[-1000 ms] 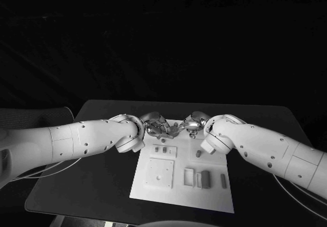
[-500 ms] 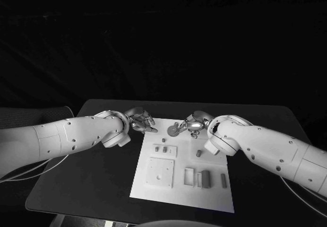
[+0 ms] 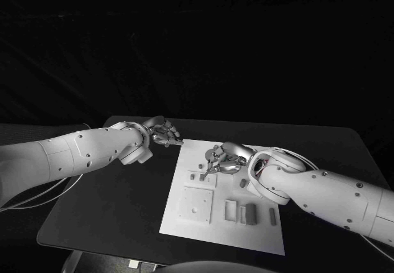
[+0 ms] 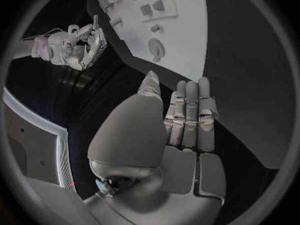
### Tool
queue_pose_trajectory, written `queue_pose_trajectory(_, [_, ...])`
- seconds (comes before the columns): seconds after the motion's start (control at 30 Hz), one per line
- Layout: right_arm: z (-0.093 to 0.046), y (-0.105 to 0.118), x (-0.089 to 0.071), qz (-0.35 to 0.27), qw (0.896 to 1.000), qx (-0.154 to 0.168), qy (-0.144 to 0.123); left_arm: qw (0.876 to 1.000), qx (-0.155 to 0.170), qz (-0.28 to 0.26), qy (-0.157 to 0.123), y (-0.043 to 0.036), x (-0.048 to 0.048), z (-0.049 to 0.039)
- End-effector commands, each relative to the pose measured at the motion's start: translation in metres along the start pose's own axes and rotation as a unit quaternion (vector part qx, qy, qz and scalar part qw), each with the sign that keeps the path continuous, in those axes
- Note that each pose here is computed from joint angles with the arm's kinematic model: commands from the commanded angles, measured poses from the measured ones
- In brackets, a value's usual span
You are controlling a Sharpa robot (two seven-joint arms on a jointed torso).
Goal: Assemble the parts on the task board
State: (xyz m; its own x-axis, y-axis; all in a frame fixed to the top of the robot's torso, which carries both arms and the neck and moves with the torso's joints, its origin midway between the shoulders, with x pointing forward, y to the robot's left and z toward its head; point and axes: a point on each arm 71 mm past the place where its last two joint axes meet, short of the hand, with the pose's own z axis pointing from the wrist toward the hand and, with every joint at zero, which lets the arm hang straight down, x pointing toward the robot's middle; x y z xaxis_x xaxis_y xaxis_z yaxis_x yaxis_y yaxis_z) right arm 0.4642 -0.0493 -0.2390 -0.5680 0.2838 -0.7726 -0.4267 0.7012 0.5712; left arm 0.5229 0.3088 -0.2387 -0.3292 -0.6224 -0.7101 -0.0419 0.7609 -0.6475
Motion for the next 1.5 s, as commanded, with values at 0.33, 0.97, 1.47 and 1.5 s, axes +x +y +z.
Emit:
queue_pose_trajectory(0.33, [-0.006,0.023,0.021,-0.196,0.972,-0.115,-0.06,1.0,0.011,-0.012,-0.004,-0.0041,0.0003,0.0019])
queue_pose_trajectory(0.97, [-0.011,0.024,0.061,-0.279,0.946,-0.147,-0.073,1.0,0.018,-0.011,0.002,-0.0094,0.005,0.0029])
queue_pose_trajectory(1.47, [-0.009,0.016,0.064,-0.299,0.942,-0.134,-0.07,1.0,0.02,-0.011,0.005,-0.0116,0.0071,0.003])
queue_pose_trajectory(1.5, [-0.009,0.015,0.064,-0.299,0.943,-0.132,-0.07,1.0,0.02,-0.011,0.005,-0.0116,0.0071,0.003])
